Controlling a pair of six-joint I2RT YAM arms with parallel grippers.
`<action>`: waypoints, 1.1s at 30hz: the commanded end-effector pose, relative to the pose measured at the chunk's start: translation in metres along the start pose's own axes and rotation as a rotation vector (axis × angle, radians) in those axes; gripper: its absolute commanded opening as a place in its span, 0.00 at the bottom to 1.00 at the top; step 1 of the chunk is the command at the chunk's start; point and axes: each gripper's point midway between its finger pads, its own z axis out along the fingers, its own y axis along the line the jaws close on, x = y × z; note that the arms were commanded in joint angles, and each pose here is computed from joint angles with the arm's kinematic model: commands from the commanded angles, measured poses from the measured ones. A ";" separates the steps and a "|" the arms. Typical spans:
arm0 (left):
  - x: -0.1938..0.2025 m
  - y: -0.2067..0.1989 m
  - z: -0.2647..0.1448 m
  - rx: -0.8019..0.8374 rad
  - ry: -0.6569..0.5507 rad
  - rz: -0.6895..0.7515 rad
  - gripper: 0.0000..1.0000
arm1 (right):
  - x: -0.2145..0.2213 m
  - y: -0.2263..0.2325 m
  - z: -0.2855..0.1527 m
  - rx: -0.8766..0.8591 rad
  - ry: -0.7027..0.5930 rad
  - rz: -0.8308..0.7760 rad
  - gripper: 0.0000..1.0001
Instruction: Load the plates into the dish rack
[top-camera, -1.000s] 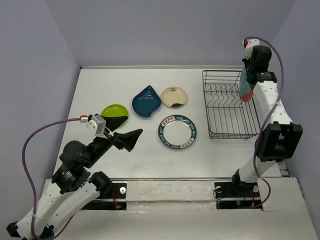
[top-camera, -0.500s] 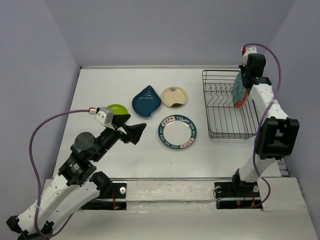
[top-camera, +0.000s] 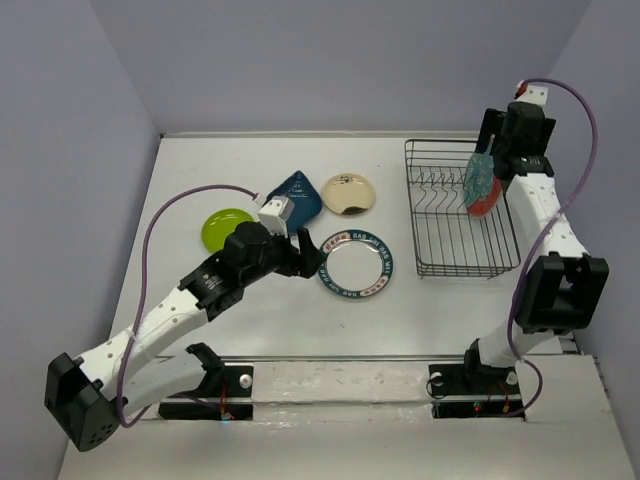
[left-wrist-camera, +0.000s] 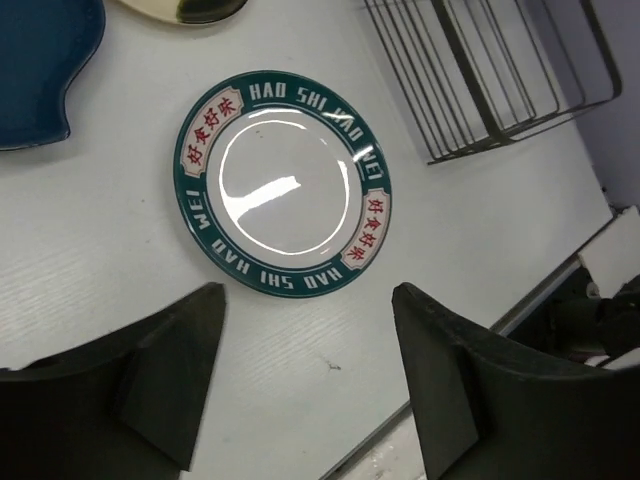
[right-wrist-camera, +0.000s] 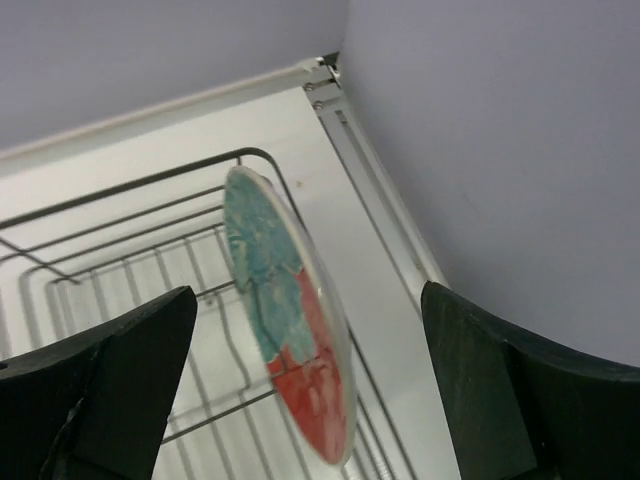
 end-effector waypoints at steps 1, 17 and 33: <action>0.004 0.010 0.020 -0.063 -0.013 -0.161 0.76 | -0.039 -0.004 -0.054 -0.080 -0.103 0.270 0.99; 0.062 0.088 0.131 -0.335 0.035 -0.301 0.53 | 0.007 0.103 -0.239 -0.930 -0.119 0.490 0.82; 0.080 0.083 0.129 -0.198 0.082 -0.322 0.06 | 0.071 0.170 -0.279 -1.247 0.108 0.330 0.88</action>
